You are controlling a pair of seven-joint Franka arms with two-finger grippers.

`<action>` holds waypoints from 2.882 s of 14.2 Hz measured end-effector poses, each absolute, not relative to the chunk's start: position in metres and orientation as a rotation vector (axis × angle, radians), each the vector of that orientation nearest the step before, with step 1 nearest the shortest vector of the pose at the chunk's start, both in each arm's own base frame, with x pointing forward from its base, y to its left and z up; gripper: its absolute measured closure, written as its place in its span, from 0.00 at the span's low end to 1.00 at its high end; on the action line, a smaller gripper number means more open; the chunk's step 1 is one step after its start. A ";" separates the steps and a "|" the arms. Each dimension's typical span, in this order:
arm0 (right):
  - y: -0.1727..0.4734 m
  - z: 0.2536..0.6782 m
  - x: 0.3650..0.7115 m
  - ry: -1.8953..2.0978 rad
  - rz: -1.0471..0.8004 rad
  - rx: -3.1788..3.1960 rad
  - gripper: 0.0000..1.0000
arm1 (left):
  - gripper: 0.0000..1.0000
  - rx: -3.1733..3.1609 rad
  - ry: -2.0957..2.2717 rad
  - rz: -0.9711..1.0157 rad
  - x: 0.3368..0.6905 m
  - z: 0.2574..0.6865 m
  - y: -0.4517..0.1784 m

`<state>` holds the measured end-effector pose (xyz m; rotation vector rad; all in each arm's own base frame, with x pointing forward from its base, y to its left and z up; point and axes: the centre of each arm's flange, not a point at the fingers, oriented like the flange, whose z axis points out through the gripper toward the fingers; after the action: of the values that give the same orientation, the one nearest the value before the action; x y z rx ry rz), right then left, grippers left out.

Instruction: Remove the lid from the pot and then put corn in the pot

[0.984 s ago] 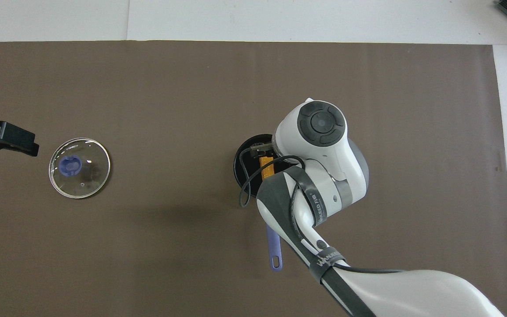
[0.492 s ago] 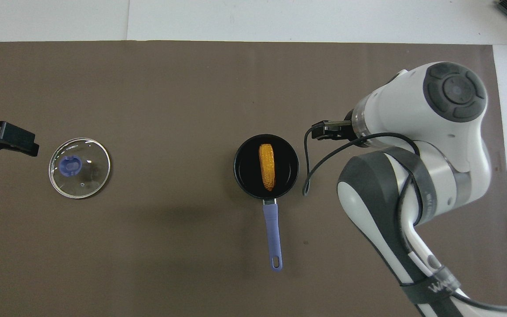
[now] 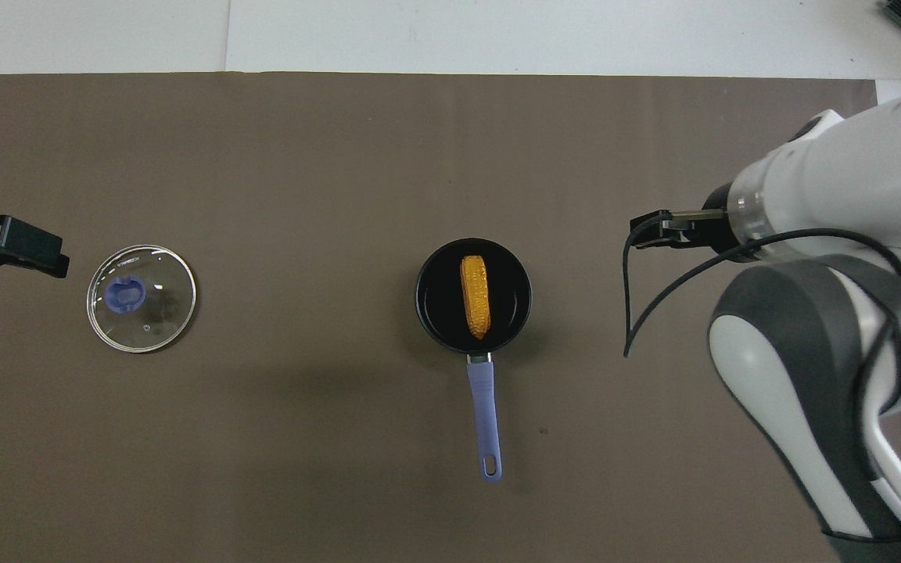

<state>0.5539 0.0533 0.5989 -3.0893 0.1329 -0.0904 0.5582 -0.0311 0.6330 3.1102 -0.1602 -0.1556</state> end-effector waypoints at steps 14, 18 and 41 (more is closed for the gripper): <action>-0.019 0.671 0.509 0.098 -0.009 -3.087 0.00 | 0.00 3.110 -0.160 -0.156 0.558 0.633 -0.031; -0.018 0.669 0.508 0.042 0.005 -3.089 0.00 | 0.00 3.110 -0.160 -0.156 0.558 0.633 -0.031; -0.025 0.668 0.508 -0.041 0.014 -3.139 0.00 | 0.00 3.110 -0.160 -0.157 0.558 0.633 -0.031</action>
<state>0.5078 -0.0254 0.6678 -3.1387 -0.0411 0.0138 0.5582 -0.0311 0.6329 3.1102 -0.1602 -0.1565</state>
